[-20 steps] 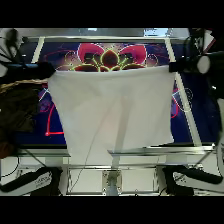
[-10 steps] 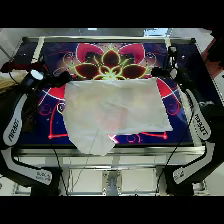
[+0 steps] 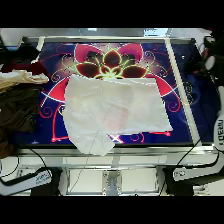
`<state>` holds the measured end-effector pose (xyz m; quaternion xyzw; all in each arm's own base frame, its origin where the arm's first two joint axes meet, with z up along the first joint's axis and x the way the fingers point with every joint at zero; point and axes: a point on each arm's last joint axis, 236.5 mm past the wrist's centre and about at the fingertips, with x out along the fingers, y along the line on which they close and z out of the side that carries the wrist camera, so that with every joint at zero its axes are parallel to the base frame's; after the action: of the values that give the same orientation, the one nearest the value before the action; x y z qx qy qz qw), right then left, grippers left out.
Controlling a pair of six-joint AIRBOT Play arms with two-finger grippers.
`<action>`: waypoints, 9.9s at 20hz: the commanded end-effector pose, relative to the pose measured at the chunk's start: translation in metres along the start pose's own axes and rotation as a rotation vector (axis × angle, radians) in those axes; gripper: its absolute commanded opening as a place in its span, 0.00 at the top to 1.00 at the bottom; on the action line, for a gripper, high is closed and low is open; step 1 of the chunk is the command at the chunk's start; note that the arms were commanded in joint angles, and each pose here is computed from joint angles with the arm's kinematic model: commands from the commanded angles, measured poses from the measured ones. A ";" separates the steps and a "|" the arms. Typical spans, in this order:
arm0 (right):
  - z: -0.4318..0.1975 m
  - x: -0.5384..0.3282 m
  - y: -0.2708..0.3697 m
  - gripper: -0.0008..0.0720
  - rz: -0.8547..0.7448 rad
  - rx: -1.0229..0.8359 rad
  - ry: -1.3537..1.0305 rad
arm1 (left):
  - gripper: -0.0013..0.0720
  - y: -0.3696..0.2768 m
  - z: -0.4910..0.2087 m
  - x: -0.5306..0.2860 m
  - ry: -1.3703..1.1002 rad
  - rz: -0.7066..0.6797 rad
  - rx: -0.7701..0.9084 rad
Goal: Fold the shirts.
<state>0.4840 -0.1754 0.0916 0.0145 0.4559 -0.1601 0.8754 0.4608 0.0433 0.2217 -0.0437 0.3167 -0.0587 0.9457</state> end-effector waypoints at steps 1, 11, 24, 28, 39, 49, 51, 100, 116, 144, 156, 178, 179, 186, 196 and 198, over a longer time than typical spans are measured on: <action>-0.076 -0.044 -0.057 0.26 0.019 0.086 0.175 | 0.43 0.022 -0.093 -0.060 0.130 0.107 -0.044; -0.169 -0.100 -0.038 0.26 0.246 0.312 -0.004 | 0.43 -0.075 -0.368 -0.015 0.331 -0.111 -0.866; -0.140 -0.116 -0.013 0.26 0.371 0.362 -0.108 | 0.48 -0.091 -0.415 0.011 0.544 -0.113 -0.840; -0.140 -0.116 -0.012 0.26 0.376 0.362 -0.105 | 0.48 -0.103 -0.421 0.026 0.564 -0.129 -0.826; -0.310 -0.072 0.097 0.28 0.648 0.747 0.452 | 0.96 -0.131 -0.363 0.046 0.459 -0.271 -0.826; -0.311 -0.005 0.075 0.30 0.457 1.245 0.248 | 0.96 -0.136 -0.356 0.044 0.455 -0.305 -0.772; -0.301 0.002 0.077 0.37 0.446 1.265 0.205 | 0.96 -0.135 -0.356 0.044 0.455 -0.304 -0.769; -0.042 0.079 0.158 0.96 0.553 0.086 0.017 | 0.96 -0.057 -0.160 0.219 0.460 -0.025 -0.145; -0.182 0.077 0.150 0.96 0.527 -0.082 0.395 | 0.96 -0.079 -0.270 0.175 0.681 -0.002 -0.042; -0.138 -0.125 -0.044 0.39 0.106 0.039 0.139 | 0.01 -0.168 -0.436 -0.061 0.964 -0.219 -0.537; -0.127 -0.129 -0.018 0.39 0.217 0.061 0.098 | 0.18 -0.171 -0.468 -0.040 0.911 -0.205 -0.694; -0.345 -0.073 0.085 0.47 0.506 0.857 0.632 | 0.96 -0.193 -0.437 -0.025 0.774 -0.355 -0.732; -0.339 -0.071 0.089 0.47 0.525 0.900 0.617 | 0.96 -0.193 -0.437 -0.024 0.772 -0.355 -0.734; -0.387 -0.056 0.104 0.47 0.482 0.962 0.700 | 0.96 -0.193 -0.436 -0.024 0.767 -0.356 -0.726; -0.365 -0.026 0.088 0.78 0.440 1.047 0.531 | 0.96 -0.190 -0.434 -0.020 0.748 -0.348 -0.728; -0.356 -0.027 0.092 0.95 0.489 1.009 0.496 | 0.96 -0.187 -0.431 -0.016 0.717 -0.350 -0.698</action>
<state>0.2032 -0.0184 -0.1103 0.5706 0.5148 -0.1612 0.6192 0.1665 -0.1620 -0.0888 -0.3933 0.6190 -0.1150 0.6700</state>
